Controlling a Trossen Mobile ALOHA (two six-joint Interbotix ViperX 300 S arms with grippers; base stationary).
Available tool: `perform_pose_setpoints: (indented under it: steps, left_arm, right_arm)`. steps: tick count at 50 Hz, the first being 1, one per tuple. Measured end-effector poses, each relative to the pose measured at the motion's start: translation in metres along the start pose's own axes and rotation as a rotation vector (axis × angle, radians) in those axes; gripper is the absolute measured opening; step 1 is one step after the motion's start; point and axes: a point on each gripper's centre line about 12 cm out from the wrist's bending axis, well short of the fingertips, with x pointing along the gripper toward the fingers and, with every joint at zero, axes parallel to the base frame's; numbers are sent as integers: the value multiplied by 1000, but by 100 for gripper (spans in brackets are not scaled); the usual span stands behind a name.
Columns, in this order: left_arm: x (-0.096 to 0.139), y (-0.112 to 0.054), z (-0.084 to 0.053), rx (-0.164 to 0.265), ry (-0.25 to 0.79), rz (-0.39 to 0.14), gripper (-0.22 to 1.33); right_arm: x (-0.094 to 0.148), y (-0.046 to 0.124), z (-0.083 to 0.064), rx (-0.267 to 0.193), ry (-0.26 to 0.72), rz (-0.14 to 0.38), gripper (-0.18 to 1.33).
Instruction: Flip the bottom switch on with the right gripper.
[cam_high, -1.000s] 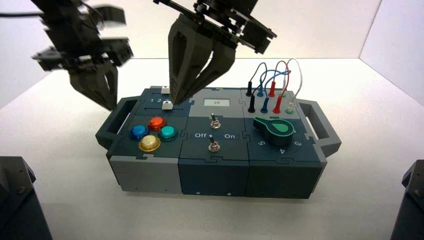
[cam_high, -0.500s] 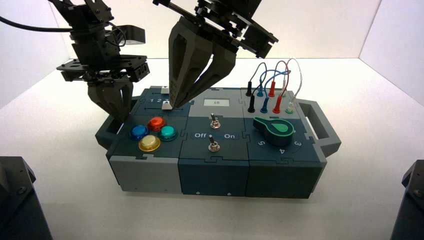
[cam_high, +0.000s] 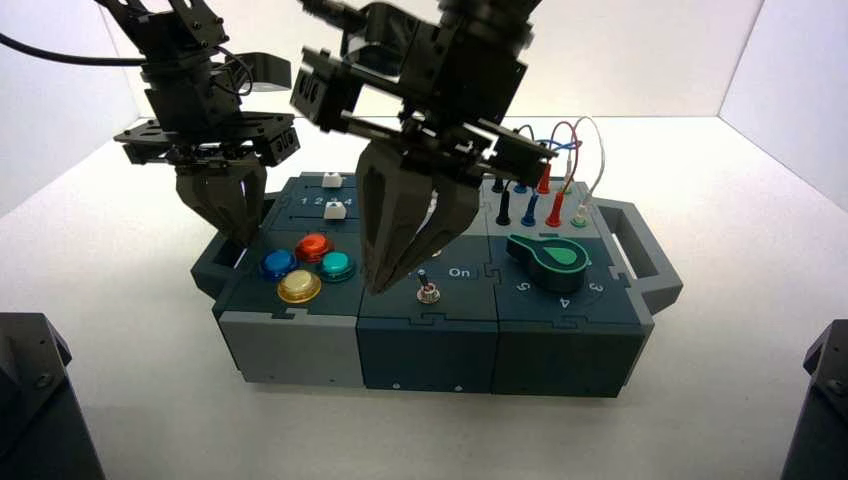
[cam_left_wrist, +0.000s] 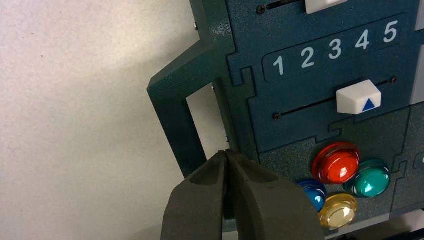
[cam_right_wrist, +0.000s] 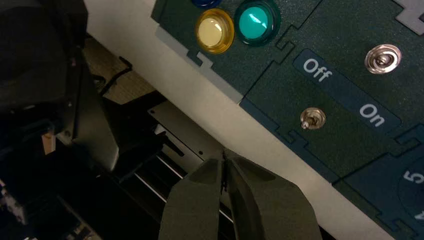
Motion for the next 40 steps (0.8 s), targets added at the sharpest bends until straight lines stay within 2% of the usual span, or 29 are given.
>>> perform_pose_setpoints:
  steps: [13, 28, 40]
  left_arm:
    - [0, 0, 0, 1, 0, 1, -16]
    - [1, 0, 0, 3, 2, 3, -16]
    - [2, 1, 1, -1, 9, 4, -16]
  right_arm:
    - [9, -1, 11, 14, -16, -8, -14]
    - [9, -16, 24, 66, -42, -18, -14]
    - [8, -29, 25, 102, -42, -30, -14]
